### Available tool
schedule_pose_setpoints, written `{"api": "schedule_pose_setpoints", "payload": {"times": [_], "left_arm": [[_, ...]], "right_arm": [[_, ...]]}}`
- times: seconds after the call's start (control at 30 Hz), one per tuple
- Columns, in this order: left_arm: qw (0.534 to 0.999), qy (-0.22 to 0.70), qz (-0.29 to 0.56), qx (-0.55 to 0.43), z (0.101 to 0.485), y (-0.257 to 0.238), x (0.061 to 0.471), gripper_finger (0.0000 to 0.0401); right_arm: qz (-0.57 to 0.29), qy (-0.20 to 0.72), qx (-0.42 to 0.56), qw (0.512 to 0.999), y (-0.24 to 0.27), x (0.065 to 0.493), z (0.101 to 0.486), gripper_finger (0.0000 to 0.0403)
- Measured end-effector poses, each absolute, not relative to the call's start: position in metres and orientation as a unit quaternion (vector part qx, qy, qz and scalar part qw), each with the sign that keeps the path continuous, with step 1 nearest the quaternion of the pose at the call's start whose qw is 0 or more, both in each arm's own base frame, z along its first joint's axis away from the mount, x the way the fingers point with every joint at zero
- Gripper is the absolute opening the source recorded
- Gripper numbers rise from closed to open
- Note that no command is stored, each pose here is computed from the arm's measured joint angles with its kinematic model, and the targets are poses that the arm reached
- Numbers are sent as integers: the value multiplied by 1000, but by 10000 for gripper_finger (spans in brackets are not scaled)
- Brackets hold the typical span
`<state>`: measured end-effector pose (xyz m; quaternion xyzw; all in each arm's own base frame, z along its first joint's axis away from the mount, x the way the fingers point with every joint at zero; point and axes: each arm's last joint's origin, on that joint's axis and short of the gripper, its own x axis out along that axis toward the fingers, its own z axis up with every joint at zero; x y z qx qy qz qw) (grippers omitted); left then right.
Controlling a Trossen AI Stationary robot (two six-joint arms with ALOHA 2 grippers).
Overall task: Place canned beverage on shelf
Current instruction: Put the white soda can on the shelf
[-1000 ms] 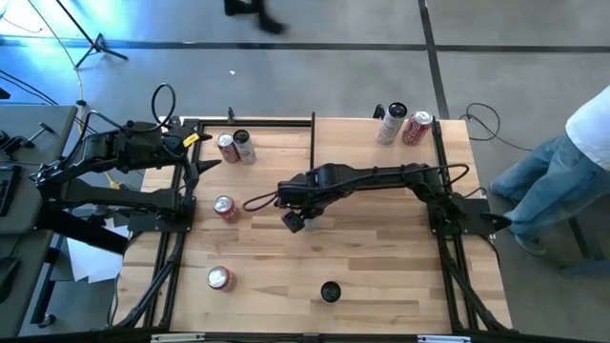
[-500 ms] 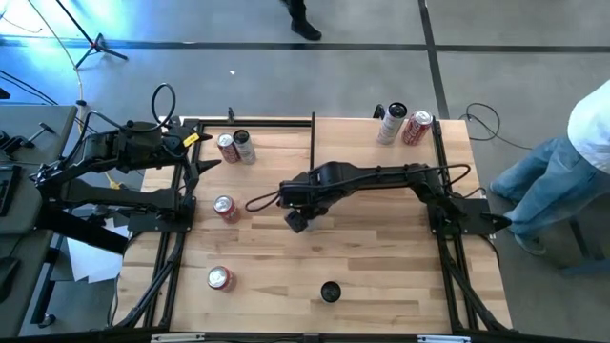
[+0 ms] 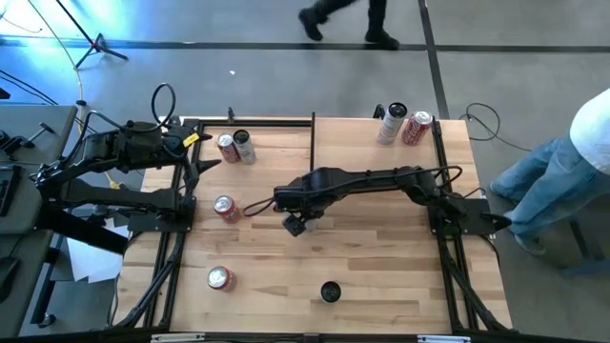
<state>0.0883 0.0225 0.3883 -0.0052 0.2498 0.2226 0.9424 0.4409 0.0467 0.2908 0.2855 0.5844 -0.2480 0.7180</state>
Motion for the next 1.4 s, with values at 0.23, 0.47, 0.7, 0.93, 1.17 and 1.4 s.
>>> {"api": "schedule_pose_setpoints", "payload": {"times": [0.23,0.47,0.7,0.93,1.17,1.4], "left_arm": [[942,250,223,-5,388,22,88,335],[942,250,223,-5,388,22,88,335],[942,250,223,-5,388,22,88,335],[942,250,222,-5,388,22,88,335],[942,250,222,-5,388,22,88,335],[942,250,222,-5,388,22,88,335]], "right_arm": [[-258,584,281,716,42,442,288,341],[-250,581,269,726,42,444,288,255],[-225,599,260,724,42,442,289,234],[-145,649,187,723,47,435,289,234],[-34,682,84,726,56,429,289,239],[81,679,-46,729,61,428,289,239]]}}
